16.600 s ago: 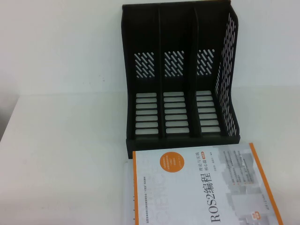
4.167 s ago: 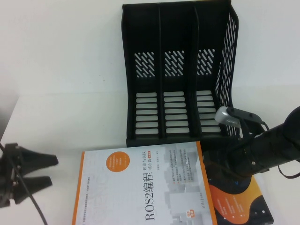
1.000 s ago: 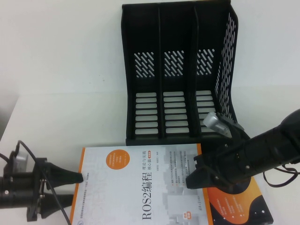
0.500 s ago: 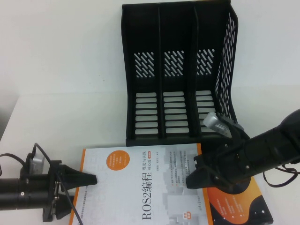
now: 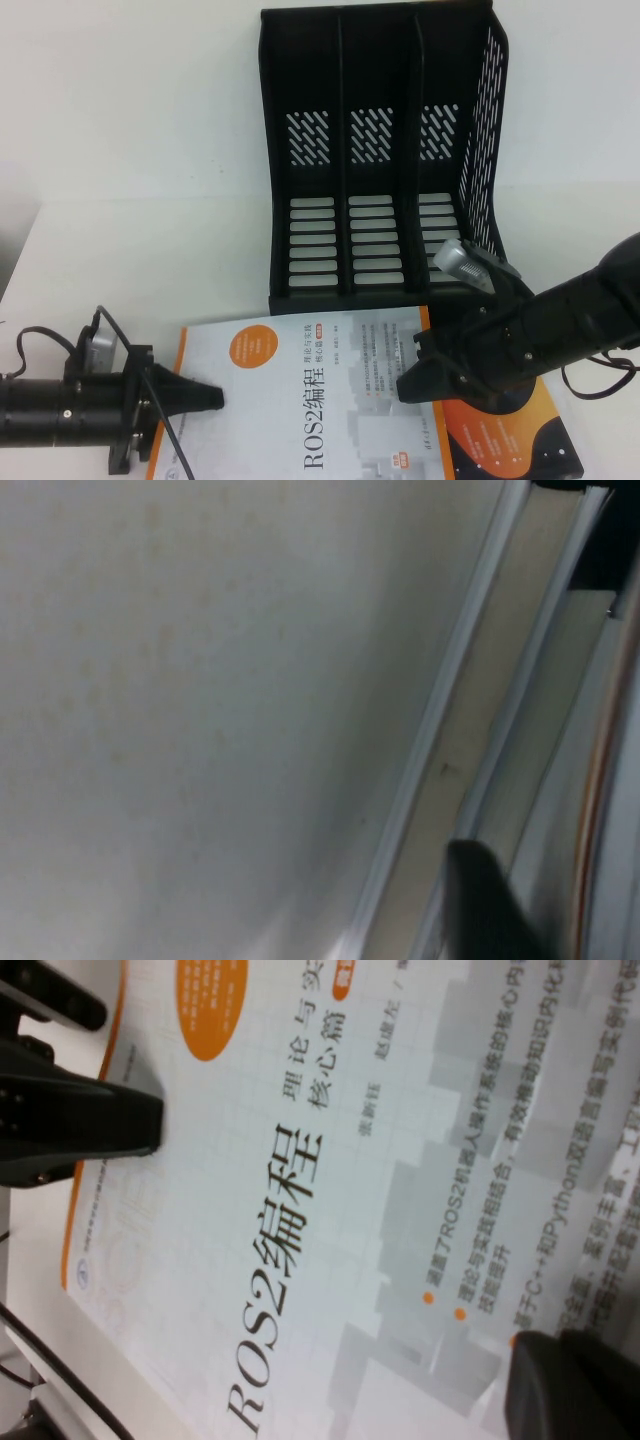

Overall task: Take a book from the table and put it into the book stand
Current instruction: Push book with right arm, then pick up the book with your left arm, then place the book on the book shelf

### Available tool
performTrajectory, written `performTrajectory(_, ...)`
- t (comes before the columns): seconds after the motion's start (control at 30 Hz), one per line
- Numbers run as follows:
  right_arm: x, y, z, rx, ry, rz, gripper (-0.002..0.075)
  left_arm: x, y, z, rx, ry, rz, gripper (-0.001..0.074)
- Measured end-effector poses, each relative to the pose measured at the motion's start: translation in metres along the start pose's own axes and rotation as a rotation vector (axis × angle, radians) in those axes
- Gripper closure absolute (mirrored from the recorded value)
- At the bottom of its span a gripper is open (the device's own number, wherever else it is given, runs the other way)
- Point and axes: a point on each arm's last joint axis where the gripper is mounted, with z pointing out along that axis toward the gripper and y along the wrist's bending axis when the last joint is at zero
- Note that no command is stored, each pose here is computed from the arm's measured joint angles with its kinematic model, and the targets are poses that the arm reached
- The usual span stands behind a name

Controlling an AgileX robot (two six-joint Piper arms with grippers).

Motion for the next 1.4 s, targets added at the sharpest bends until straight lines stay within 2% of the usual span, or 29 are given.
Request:
performTrajectory(0.07,0.0,0.0,0.0,0.0,-0.001,0.001,0.0722,0.0,0.0,0.0,0.001,0.001,0.0,0.054)
performTrajectory(0.13,-0.001,0.0,-0.002,0.0,-0.006,0.0,0.0722,0.001,-0.002,0.0,0.016,0.008,0.0,0.0619)
performTrajectory(0.3,-0.002,0.003,-0.016,0.034,-0.048,-0.052,0.0722,0.003,-0.013,-0.005,0.018,-0.008,0.031,0.0621)
performTrajectory(0.5,-0.007,0.017,-0.06,0.048,-0.171,-0.132,0.0722,0.015,-0.049,-0.021,-0.001,-0.057,0.13,0.0626)
performTrajectory(0.77,0.004,0.045,-0.098,0.032,-0.237,-0.241,0.0722,0.053,-0.118,-0.053,0.033,-0.203,0.3,0.0628)
performTrajectory(1.07,0.019,0.059,-0.116,0.032,-0.204,-0.313,0.0722,0.098,-0.222,-0.099,0.039,-0.314,0.602,0.0628)
performTrajectory(1.23,0.024,0.06,-0.12,0.054,-0.183,-0.331,0.0722,0.107,-0.27,-0.121,0.031,-0.399,0.695,0.0628)
performTrajectory(1.4,0.028,0.057,-0.12,0.082,-0.139,-0.323,0.0722,0.099,-0.311,-0.134,-0.016,-0.515,0.73,0.0628)
